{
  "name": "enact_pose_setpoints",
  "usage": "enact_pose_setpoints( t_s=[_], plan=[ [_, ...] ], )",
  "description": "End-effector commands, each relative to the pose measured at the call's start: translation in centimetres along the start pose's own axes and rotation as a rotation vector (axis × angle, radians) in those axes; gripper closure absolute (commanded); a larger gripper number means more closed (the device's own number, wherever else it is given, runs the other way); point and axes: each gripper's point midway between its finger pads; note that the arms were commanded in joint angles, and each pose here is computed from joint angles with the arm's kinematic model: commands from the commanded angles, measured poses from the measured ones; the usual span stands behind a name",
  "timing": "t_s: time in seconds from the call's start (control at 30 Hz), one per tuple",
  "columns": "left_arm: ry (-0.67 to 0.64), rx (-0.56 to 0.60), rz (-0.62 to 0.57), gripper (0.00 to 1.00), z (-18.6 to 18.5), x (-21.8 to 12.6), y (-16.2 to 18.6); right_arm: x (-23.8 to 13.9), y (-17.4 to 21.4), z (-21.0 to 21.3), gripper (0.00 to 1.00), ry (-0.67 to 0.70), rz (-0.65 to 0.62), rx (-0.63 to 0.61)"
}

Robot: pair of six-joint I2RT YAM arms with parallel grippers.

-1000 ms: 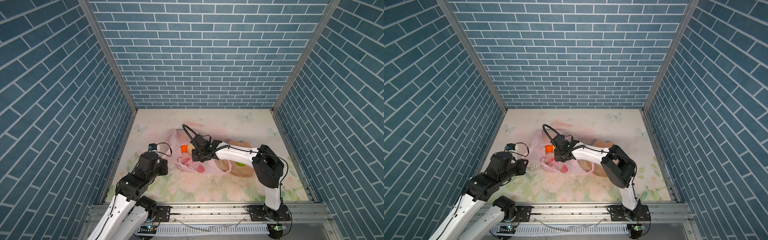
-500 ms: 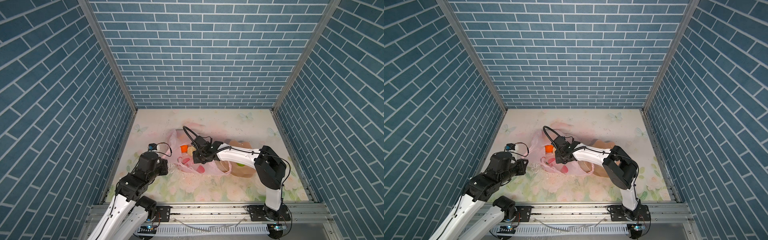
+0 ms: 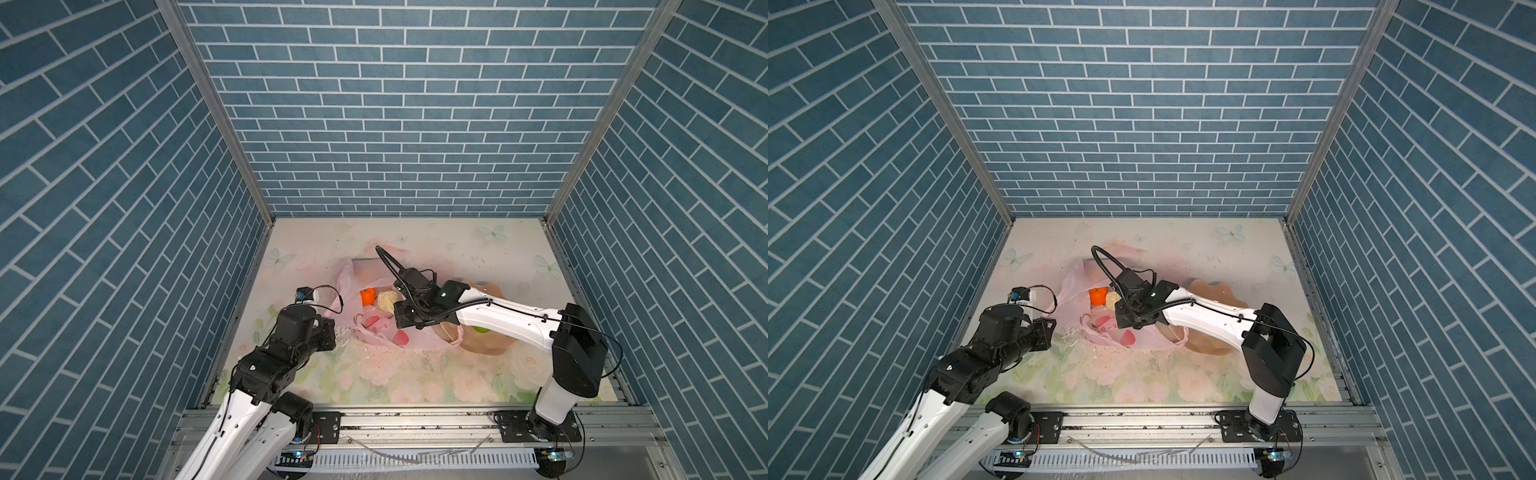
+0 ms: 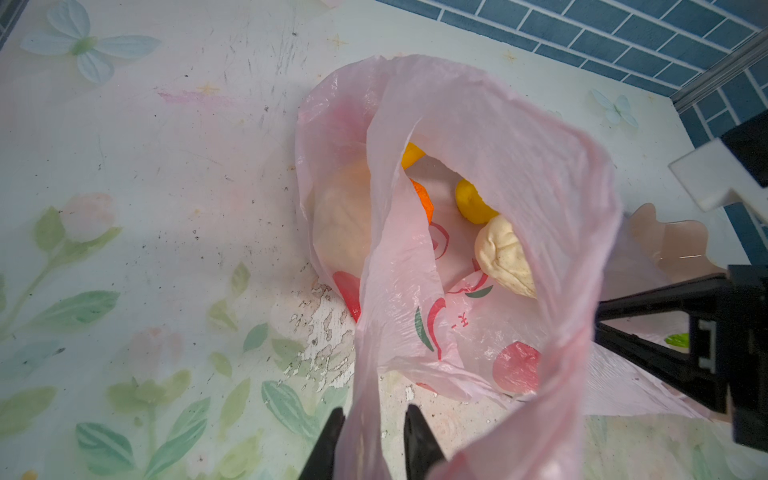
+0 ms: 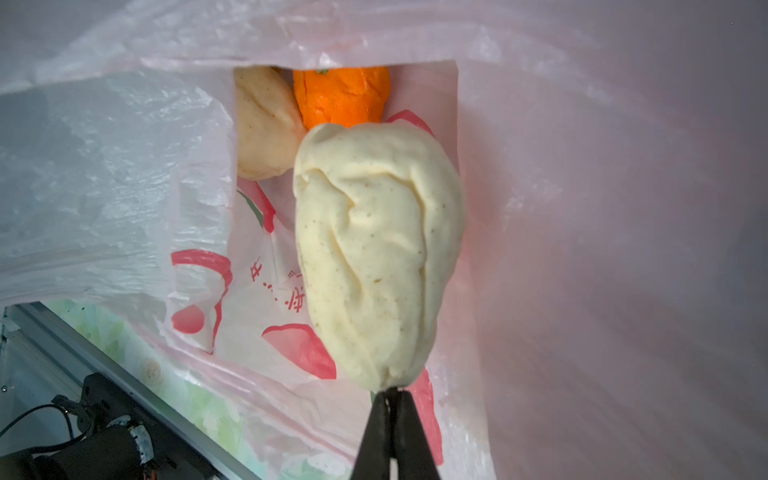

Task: Take the fake fruits out of the plastic bag
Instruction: 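Lift the cream-coloured fruit out of the bag toward the peach bowl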

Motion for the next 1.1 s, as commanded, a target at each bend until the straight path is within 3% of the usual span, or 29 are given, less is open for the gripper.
enact_pose_setpoints(
  t_s=[0.0, 0.63, 1.07],
  plan=[
    [-0.014, -0.005, -0.002, 0.73, 0.4, 0.1, 0.2, -2.4, 1.0, 0.7, 1.00, -0.040, 0.015, -0.043],
    [-0.018, -0.004, 0.001, 0.73, 0.4, 0.1, 0.2, -11.2, -0.5, -0.7, 1.00, 0.007, -0.085, -0.141],
    [-0.016, -0.004, 0.003, 0.73, 0.4, 0.1, 0.2, -14.8, -0.2, -9.8, 1.00, 0.194, -0.144, -0.006]
  ],
)
Point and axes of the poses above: each gripper's point midway between its finger pads, its own x axis out along the fingers, its own z axis along the line the jaws close on, y = z × x, and after that the axes turned 13 degrees about -x, right-handed
